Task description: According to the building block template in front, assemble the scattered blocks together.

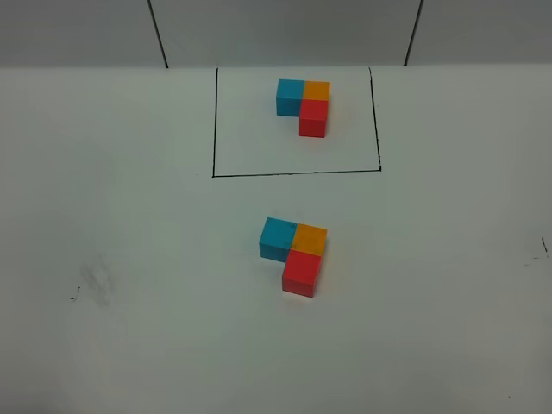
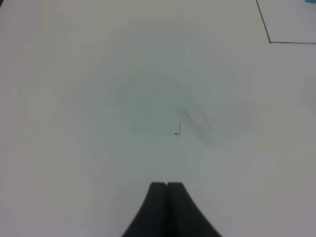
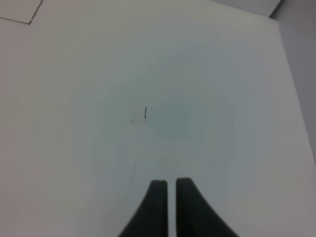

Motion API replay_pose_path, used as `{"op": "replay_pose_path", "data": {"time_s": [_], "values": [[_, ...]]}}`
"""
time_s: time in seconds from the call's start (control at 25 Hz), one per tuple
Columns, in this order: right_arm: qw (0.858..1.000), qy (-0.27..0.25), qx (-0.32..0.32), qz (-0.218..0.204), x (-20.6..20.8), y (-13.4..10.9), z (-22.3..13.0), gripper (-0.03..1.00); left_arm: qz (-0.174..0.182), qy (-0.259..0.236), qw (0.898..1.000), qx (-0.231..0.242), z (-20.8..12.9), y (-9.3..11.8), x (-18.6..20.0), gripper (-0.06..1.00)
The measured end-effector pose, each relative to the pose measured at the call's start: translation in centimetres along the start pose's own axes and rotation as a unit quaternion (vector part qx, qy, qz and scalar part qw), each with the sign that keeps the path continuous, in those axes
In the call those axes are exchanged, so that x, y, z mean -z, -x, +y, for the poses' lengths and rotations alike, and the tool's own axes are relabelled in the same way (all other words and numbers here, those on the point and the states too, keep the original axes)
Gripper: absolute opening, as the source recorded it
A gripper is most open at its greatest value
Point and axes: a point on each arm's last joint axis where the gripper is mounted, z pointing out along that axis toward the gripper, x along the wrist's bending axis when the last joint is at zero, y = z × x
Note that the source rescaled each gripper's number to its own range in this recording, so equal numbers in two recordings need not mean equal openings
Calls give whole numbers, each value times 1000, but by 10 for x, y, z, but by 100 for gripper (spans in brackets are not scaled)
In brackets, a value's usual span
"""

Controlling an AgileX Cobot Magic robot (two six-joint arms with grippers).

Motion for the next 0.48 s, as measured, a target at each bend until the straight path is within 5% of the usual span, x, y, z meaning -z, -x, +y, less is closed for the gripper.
{"op": "replay_pose_path", "data": {"time_s": [0.48], "values": [[1000, 0, 0, 0, 0, 0, 0, 0, 0, 0, 1000, 0, 0, 0, 0, 0]]}}
